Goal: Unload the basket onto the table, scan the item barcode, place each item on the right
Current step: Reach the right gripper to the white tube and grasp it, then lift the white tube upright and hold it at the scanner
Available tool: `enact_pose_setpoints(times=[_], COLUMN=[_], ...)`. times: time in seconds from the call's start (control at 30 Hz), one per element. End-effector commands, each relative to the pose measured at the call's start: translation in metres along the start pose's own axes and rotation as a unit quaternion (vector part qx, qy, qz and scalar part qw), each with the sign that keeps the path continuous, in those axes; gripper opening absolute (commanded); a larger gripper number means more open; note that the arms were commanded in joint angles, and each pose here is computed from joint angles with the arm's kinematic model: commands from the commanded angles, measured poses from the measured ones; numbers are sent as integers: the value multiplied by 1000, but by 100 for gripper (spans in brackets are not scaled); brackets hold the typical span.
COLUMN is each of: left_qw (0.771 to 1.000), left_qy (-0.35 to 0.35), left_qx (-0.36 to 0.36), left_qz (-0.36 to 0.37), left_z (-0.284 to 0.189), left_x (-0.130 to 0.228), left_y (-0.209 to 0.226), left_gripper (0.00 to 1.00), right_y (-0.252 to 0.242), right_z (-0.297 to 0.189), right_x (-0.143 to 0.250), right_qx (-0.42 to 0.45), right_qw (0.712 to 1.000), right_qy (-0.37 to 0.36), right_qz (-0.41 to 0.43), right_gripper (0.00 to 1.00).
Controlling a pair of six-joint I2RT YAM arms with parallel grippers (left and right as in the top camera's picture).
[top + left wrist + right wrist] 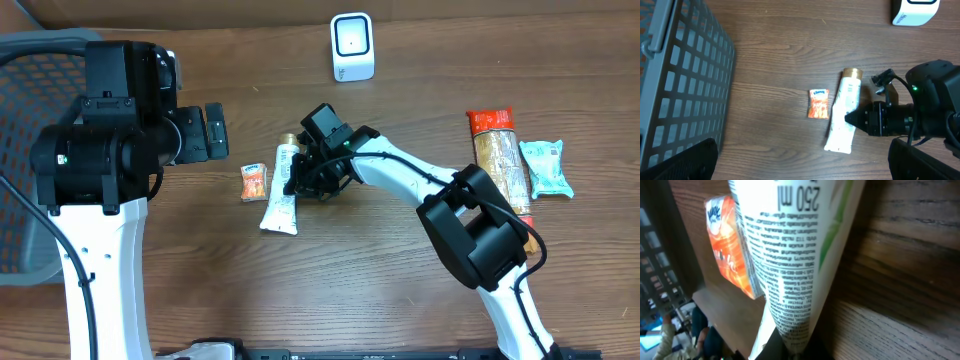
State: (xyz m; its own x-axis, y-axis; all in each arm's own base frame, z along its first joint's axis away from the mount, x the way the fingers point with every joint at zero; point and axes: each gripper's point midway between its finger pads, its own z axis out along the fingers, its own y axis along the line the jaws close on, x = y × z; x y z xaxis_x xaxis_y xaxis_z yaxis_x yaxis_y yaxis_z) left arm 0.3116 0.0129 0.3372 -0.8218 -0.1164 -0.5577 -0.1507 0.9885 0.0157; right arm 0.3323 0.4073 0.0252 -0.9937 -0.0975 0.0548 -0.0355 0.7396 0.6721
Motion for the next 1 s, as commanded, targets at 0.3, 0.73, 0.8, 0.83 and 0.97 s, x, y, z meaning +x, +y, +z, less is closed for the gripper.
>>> enact_pose_setpoints(times=[0.3,0.73,0.8,0.83,0.97], left_qw=[1000,1000,1000,1000,1000], left_qy=[-2,-2,-2,-2,-2], left_qx=[-6,-6,-6,-6,-6], left_qz=[-5,-5,-5,-5,-5], left_z=[1,1,1,1,1], left_x=[-2,-2,-2,-2,-2], left_y=[4,4,4,4,4], left_gripper=[100,100,100,100,100], right_y=[42,78,81,82,77], right_z=[-114,-268,-275,-277,-277], right_x=[-2,43,49,50,45], right_qx=[-70,-105,-104,-104,-83], right_qw=[981,957,953,952,953], right_qy=[-35,-116,-122,-124,-135], right_qz=[-177,-245,-256,-261,-258], right_gripper=[4,4,4,4,4])
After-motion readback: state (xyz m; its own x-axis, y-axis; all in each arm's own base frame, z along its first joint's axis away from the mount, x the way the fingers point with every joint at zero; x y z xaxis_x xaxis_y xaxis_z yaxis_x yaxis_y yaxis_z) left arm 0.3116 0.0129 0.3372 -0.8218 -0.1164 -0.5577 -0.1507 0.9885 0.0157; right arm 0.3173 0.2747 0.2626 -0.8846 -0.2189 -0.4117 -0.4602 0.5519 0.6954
